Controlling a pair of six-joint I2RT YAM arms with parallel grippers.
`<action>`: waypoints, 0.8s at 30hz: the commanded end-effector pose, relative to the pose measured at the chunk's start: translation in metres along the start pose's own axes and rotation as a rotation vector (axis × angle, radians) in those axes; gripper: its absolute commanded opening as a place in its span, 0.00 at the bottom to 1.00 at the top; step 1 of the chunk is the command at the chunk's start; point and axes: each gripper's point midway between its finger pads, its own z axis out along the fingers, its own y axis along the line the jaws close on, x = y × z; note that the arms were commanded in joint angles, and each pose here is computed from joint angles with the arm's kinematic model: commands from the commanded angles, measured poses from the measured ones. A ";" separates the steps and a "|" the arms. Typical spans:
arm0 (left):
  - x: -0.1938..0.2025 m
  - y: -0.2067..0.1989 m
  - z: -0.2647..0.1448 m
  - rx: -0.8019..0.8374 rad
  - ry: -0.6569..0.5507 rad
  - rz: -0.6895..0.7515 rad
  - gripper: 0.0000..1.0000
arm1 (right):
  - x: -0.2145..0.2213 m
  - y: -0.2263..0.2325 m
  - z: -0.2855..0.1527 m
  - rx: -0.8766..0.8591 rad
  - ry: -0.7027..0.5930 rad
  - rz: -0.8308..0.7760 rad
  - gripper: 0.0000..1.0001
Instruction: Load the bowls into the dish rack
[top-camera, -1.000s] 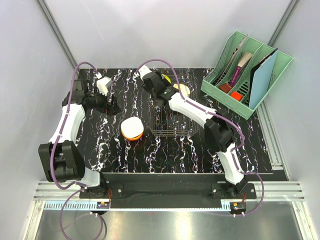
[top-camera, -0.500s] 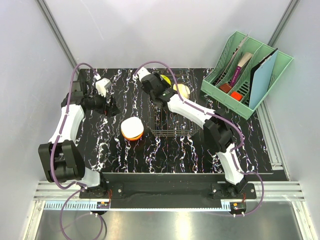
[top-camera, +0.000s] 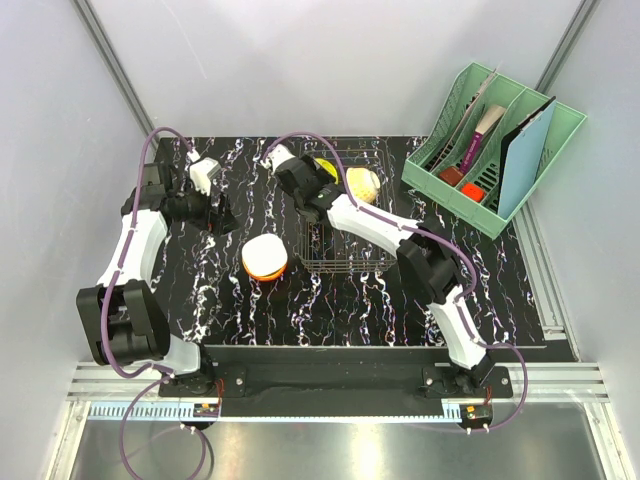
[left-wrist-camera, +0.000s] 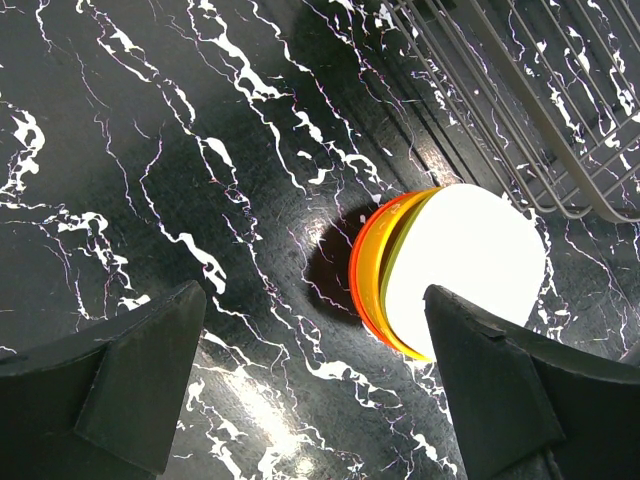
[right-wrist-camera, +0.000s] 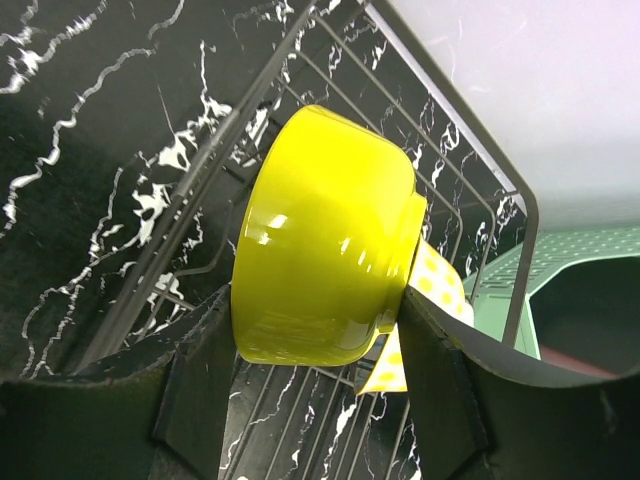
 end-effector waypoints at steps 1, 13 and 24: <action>-0.015 -0.004 -0.009 0.006 -0.063 0.063 0.94 | -0.011 -0.002 0.000 0.038 -0.034 0.040 0.00; -0.016 -0.002 -0.010 0.004 -0.066 0.060 0.94 | -0.004 0.007 0.012 0.051 -0.015 0.033 0.00; -0.017 -0.001 -0.011 0.003 -0.067 0.056 0.95 | -0.003 0.009 0.017 0.063 -0.017 0.023 0.25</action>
